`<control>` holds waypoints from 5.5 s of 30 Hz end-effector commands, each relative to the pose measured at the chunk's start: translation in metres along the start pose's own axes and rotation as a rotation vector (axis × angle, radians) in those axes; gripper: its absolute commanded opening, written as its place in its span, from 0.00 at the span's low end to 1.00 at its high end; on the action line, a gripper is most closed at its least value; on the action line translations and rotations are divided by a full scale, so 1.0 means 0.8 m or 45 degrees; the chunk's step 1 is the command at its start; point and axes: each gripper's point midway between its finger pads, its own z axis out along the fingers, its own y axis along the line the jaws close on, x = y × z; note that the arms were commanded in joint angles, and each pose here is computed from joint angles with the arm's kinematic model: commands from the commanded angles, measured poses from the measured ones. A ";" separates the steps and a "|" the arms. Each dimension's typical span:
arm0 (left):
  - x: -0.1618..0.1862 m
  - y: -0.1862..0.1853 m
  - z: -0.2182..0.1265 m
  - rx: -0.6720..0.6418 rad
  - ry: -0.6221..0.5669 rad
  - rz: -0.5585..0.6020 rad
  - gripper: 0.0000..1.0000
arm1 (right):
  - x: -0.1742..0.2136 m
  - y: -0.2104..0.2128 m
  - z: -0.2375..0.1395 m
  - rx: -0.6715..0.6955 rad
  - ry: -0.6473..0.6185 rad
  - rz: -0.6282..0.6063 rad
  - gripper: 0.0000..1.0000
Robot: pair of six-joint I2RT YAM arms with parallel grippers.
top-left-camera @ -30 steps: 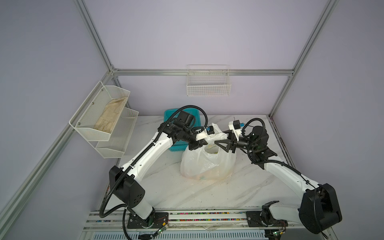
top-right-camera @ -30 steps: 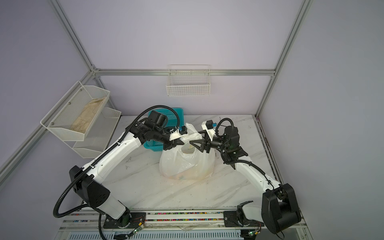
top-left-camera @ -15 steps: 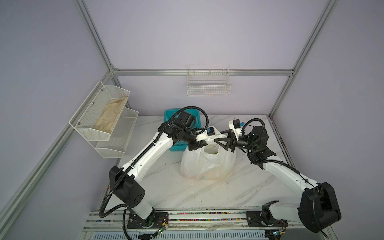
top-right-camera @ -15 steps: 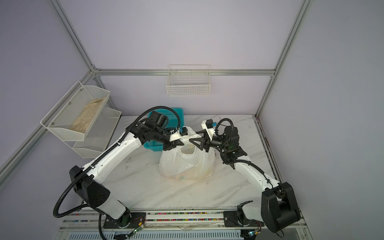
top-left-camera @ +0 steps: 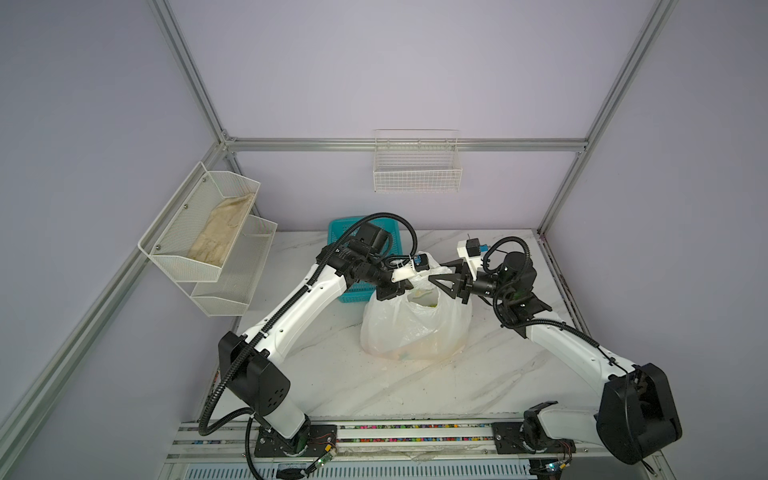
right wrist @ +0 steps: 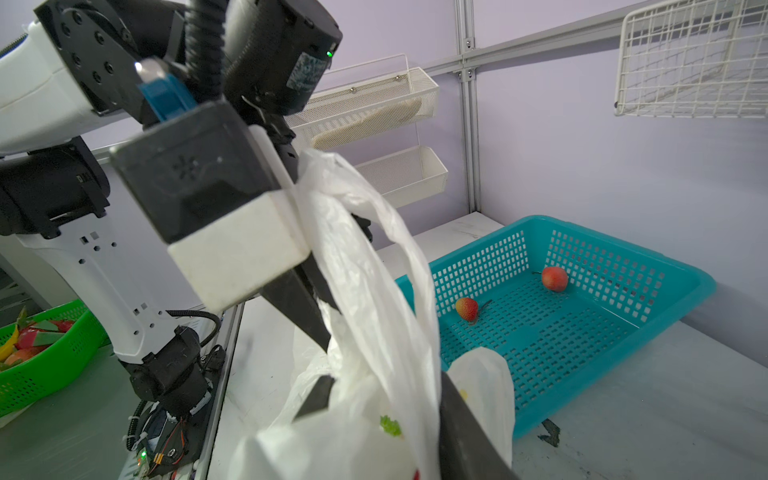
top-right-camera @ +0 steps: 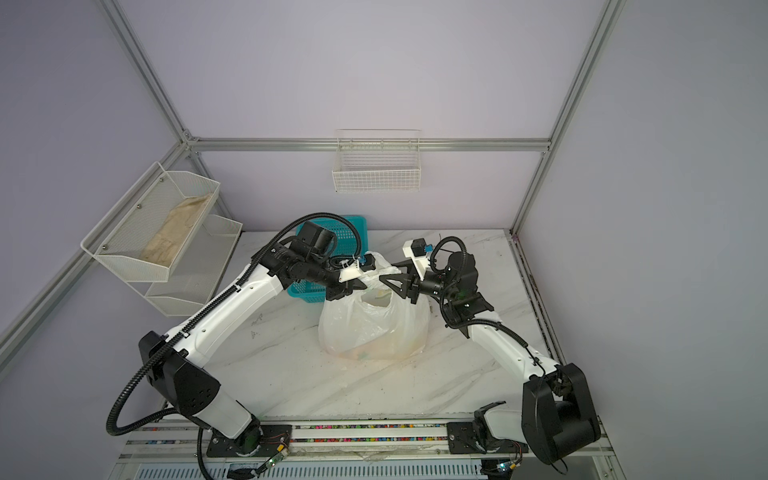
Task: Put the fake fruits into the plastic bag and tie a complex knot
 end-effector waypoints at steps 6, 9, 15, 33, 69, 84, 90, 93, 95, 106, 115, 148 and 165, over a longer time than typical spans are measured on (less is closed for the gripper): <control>-0.017 0.008 -0.016 -0.072 -0.047 0.064 0.00 | -0.023 0.004 0.003 -0.015 -0.063 -0.045 0.45; -0.015 0.009 -0.014 -0.079 -0.035 0.060 0.00 | -0.024 0.005 0.003 -0.018 -0.065 -0.042 0.45; -0.011 0.010 -0.016 -0.092 -0.024 0.058 0.00 | -0.018 0.004 0.002 -0.014 -0.056 -0.037 0.43; -0.037 -0.009 -0.065 -0.188 -0.314 -0.049 0.54 | -0.005 0.003 -0.006 0.053 0.013 -0.048 0.02; -0.148 0.008 -0.074 0.117 -0.746 -0.165 0.00 | 0.023 -0.001 -0.008 0.120 0.021 0.022 0.19; -0.108 0.006 -0.057 -0.004 -0.657 -0.201 0.00 | 0.005 -0.010 -0.007 0.166 -0.075 0.092 0.14; -0.063 -0.010 -0.037 -0.087 -0.569 -0.206 0.00 | -0.009 -0.020 -0.005 0.192 -0.158 0.214 0.07; -0.052 -0.022 -0.022 -0.062 -0.569 -0.197 0.00 | -0.010 -0.022 0.004 0.182 -0.181 0.268 0.06; -0.041 -0.025 -0.007 -0.054 -0.541 -0.216 0.01 | -0.008 -0.025 0.009 0.189 -0.179 0.286 0.06; 0.019 -0.009 0.056 -0.098 -0.331 -0.301 0.13 | 0.007 -0.027 0.015 0.174 -0.129 0.225 0.06; 0.016 -0.010 0.065 -0.053 -0.341 -0.316 0.11 | 0.021 -0.029 0.016 0.185 -0.067 0.132 0.13; 0.018 -0.014 0.051 -0.076 -0.323 -0.285 0.07 | 0.031 -0.028 0.012 0.258 0.118 0.069 0.74; 0.033 -0.013 0.055 -0.118 -0.271 -0.298 0.11 | 0.071 -0.044 0.043 0.207 0.225 0.031 0.29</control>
